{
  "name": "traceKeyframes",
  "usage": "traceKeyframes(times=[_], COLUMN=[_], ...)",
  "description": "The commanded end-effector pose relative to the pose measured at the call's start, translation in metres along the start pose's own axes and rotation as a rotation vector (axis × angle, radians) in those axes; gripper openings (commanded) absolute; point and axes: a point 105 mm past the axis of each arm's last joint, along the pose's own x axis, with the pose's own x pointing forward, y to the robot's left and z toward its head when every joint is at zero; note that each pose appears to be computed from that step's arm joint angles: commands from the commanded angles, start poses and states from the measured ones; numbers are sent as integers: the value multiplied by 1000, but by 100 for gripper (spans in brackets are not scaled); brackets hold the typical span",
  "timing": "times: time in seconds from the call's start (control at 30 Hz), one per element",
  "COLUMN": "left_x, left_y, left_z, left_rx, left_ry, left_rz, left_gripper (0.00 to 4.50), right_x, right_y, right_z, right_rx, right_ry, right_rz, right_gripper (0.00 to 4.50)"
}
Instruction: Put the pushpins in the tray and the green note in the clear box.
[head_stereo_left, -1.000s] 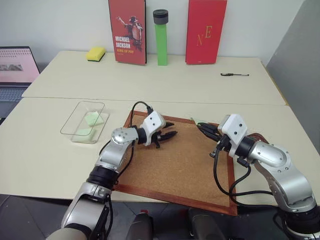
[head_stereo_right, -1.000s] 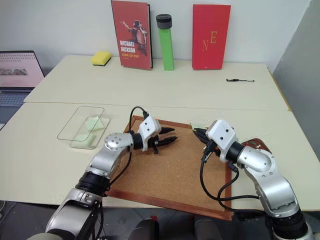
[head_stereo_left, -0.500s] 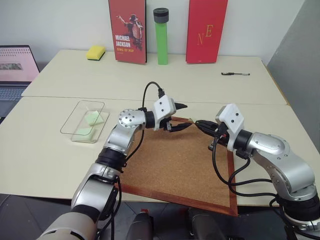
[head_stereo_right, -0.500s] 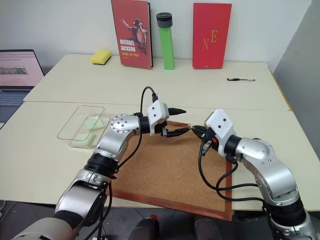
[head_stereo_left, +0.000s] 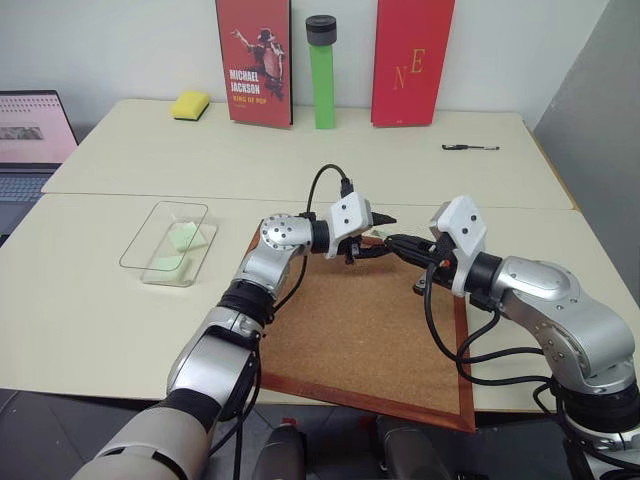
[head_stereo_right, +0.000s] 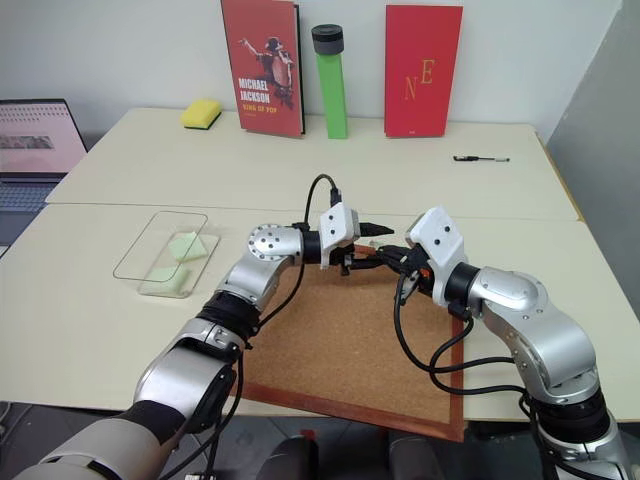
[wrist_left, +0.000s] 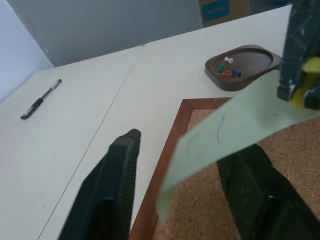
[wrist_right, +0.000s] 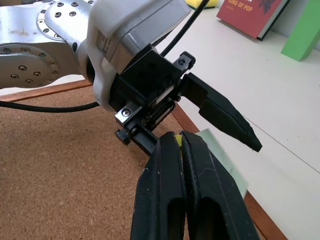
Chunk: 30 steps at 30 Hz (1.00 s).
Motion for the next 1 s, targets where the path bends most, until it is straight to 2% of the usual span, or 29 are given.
traceKeyframes(times=[0.03,0.3,0.67,1.0], left_x=[-1,-5,-5,-4], left_y=[7,7,-6,-7], left_z=[10,5,0,3], left_rx=[50,58,39,52], left_ry=[-24,-6,-21,-43], left_rz=[1,1,-45,-21], left_gripper=[165,5,5,5], right_x=[-4,-1,-5,-42], right_y=[0,-1,-12,-35], right_z=[20,22,33,33], right_rx=[-39,-28,17,58], right_ry=[-66,-80,-147,-148], right_rz=[-14,-27,-105,-254], right_gripper=[0,0,0,0])
